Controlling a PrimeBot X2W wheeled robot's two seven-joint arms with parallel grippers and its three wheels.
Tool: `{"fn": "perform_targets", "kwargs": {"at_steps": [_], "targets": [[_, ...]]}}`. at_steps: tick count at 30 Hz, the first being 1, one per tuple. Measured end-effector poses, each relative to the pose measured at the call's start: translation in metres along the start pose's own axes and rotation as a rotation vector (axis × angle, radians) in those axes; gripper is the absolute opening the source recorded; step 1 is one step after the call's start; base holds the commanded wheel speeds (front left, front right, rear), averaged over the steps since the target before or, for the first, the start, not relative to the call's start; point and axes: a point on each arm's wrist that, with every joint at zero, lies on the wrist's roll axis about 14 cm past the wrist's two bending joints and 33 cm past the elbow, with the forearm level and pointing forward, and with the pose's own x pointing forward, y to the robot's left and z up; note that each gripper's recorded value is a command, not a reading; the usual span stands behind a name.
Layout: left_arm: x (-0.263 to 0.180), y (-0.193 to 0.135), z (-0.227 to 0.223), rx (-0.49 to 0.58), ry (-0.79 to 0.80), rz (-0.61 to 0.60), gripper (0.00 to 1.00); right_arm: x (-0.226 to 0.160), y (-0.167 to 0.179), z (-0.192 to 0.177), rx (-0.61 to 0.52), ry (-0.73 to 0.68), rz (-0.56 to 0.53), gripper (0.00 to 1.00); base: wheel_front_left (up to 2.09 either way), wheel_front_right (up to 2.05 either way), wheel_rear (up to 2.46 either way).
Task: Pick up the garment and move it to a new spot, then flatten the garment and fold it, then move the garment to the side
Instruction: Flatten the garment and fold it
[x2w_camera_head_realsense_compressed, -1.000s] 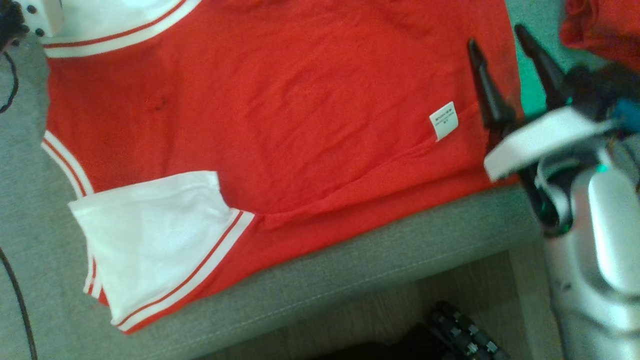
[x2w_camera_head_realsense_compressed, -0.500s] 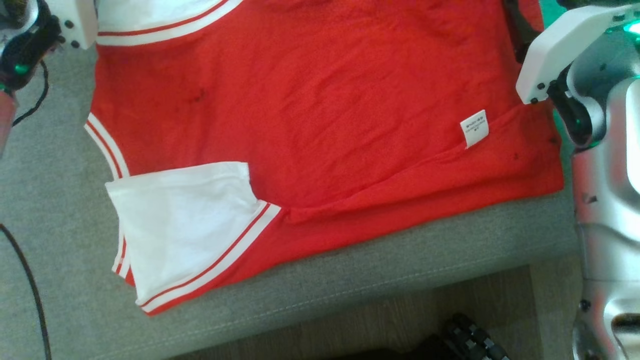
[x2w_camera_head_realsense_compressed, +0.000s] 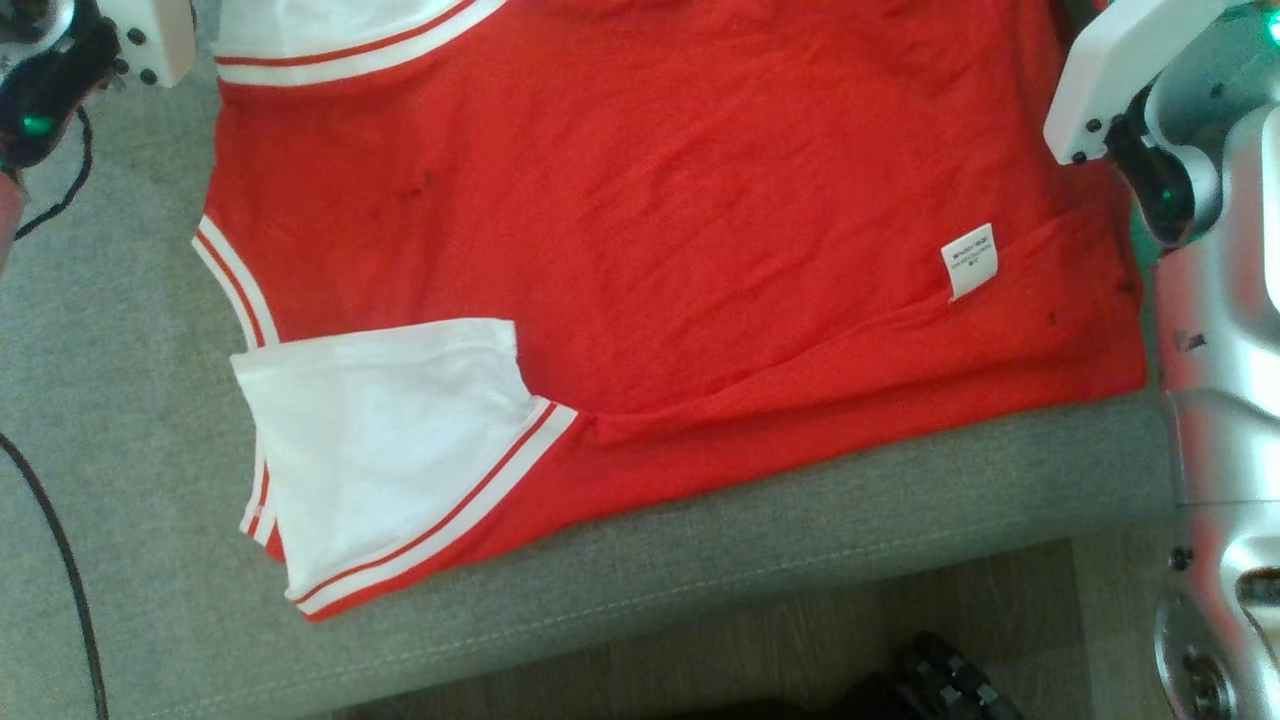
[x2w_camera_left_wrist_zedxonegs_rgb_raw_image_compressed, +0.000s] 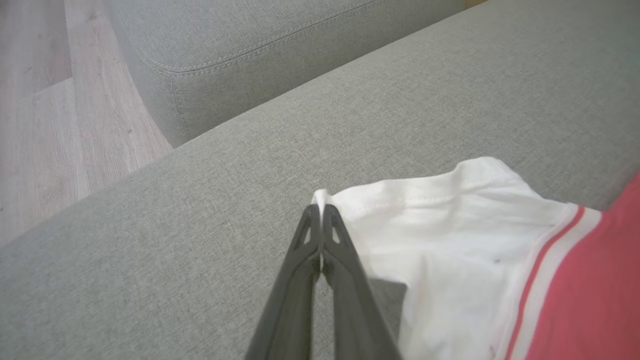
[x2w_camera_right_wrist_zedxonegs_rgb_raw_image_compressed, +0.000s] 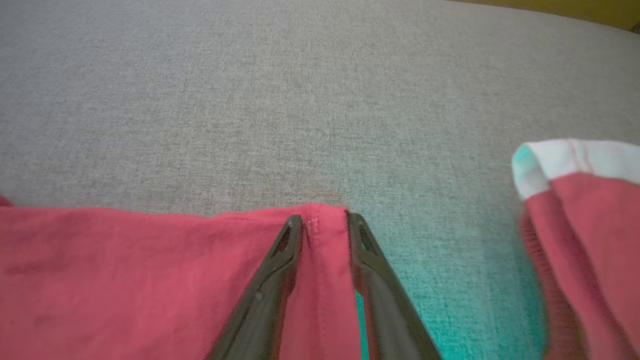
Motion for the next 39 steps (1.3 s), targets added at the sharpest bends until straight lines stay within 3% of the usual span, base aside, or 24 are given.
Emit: {"fn": "perform_targets", "kwargs": {"at_steps": [6, 7, 14, 26, 35, 39], "targets": [[-0.003, 0.001, -0.005, 0.003, 0.015, 0.003, 0.00, 0.004, 0.003, 0.001, -0.009, 0.003, 0.008, 0.22, 0.00, 0.00, 0.00], [-0.004, 0.002, -0.005, 0.005, 0.012, 0.005, 0.00, 0.004, 0.003, 0.002, -0.015, 0.000, 0.009, 0.00, 0.00, 0.00, 0.00], [-0.008, 0.004, 0.009, 0.024, -0.052, 0.010, 0.00, 0.004, 0.002, 0.022, -0.025, -0.071, 0.007, 0.00, 0.00, 0.00, 0.00], [-0.033, 0.033, 0.086, 0.117, -0.396, 0.109, 0.00, 0.000, -0.005, 0.081, 0.039, -0.291, -0.007, 0.00, 0.00, 0.00, 0.00], [-0.055, 0.034, 0.090, 0.082, -0.442, 0.119, 0.00, -0.006, -0.008, 0.086, 0.050, -0.295, 0.005, 0.00, 0.00, 0.00, 0.00], [-0.072, 0.017, 0.076, 0.068, -0.465, 0.076, 0.00, -0.015, -0.011, 0.072, 0.059, -0.268, 0.012, 0.00, 0.00, 0.00, 0.00]]}}
